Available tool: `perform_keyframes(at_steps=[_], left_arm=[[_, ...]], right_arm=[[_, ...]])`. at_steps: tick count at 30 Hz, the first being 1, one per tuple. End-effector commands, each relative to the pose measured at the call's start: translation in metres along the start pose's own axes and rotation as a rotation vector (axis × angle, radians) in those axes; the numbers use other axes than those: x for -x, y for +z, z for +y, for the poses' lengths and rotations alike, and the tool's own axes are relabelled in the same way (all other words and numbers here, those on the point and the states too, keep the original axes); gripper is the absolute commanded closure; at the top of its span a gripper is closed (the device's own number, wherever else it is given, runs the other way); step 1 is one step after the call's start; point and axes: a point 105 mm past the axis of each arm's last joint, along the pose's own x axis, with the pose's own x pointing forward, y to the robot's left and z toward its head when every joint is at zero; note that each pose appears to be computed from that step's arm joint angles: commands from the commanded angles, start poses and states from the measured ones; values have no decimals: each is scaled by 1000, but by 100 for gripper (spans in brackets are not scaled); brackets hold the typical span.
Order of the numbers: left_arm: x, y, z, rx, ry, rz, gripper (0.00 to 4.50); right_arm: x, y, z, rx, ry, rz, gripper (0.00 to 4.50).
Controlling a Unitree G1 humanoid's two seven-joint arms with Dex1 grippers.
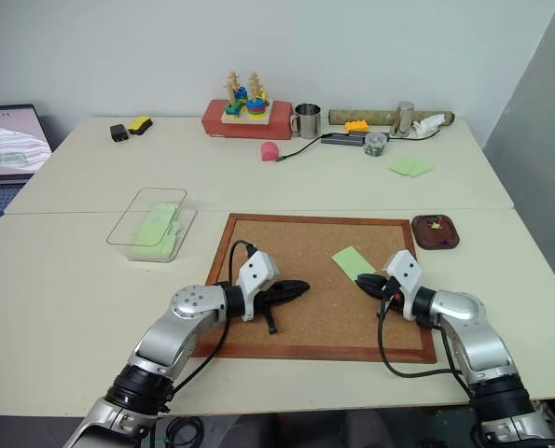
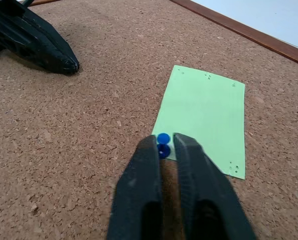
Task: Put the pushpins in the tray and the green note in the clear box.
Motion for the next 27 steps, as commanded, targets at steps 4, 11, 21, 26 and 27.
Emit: perform_keyframes(at_steps=[4, 11, 21, 26, 27], left_arm=[[3, -23, -3, 42, -5, 83, 450], [3, -23, -4, 46, -4, 82, 450], [6, 14, 9, 174, 53, -100, 450], [29, 52, 9, 352, 11, -283, 374], [33, 59, 7, 401, -5, -322, 346]], right_arm=[[1, 25, 2, 56, 10, -78, 441], [7, 50, 3, 111, 19, -128, 441], [10, 86, 6, 217, 32, -191, 441], [8, 97, 1, 286, -11, -216, 450], [8, 100, 0, 303, -16, -222, 450]])
